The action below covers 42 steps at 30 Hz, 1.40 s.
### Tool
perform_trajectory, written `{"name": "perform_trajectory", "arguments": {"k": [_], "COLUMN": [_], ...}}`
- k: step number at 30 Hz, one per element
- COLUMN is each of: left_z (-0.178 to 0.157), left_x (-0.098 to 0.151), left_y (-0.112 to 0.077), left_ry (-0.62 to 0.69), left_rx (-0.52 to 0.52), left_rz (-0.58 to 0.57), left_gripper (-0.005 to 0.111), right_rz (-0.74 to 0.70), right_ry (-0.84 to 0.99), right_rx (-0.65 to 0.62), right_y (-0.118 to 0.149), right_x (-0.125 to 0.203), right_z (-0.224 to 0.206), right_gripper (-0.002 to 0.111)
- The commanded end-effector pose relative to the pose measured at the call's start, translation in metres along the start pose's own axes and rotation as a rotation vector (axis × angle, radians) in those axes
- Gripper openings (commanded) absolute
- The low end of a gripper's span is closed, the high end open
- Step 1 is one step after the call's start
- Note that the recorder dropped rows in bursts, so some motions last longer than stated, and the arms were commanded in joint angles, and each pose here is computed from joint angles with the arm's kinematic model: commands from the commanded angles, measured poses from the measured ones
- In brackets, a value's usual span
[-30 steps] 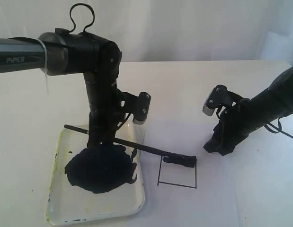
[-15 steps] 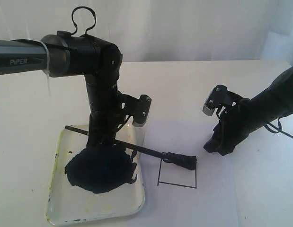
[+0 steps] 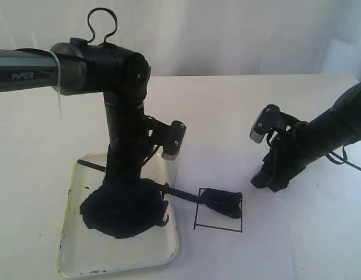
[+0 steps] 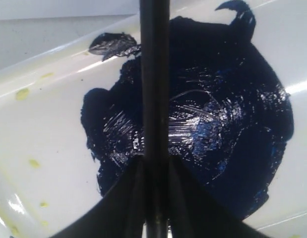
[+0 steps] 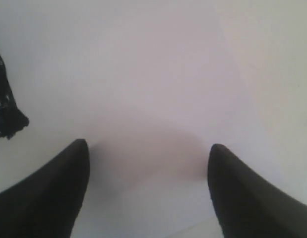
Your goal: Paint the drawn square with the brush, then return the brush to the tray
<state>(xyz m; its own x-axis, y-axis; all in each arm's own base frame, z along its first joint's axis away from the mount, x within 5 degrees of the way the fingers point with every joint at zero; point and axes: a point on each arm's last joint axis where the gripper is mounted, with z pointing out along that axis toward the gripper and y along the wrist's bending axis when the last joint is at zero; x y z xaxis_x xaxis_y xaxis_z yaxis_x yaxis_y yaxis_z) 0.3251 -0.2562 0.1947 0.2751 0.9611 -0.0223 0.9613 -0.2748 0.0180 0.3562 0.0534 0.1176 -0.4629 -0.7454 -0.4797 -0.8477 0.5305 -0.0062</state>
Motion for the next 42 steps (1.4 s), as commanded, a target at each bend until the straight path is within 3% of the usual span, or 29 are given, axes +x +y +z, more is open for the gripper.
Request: {"name": "perform_trajectory", "arguments": {"k": [1,11,25,42], "left_z": [0.0,0.0,-0.001,-0.017], "left_x": [-0.003,-0.003,-0.005,-0.001], "left_y": [-0.007,0.006,0.014,0.001], "left_ry": [-0.015,-0.014,-0.038,-0.02], "left_rx": [0.052,-0.089,-0.173,-0.099], "left_rz": [0.008,0.017,0.023,0.021], "left_gripper": [0.0,0.0,0.0,0.0], "right_rz": [-0.004,-0.004,-0.004,-0.005], "right_ry": [0.028,0.028,0.028,0.028], "right_rx": [0.005,0.005,0.008,0.022], "right_y": [-0.001,-0.001,-0.001,-0.002], "right_x": [0.007,0.007,0.007,0.007], "right_z": [0.007,0.007,0.007,0.007], "right_gripper": [0.064,0.064,0.064,0.064]}}
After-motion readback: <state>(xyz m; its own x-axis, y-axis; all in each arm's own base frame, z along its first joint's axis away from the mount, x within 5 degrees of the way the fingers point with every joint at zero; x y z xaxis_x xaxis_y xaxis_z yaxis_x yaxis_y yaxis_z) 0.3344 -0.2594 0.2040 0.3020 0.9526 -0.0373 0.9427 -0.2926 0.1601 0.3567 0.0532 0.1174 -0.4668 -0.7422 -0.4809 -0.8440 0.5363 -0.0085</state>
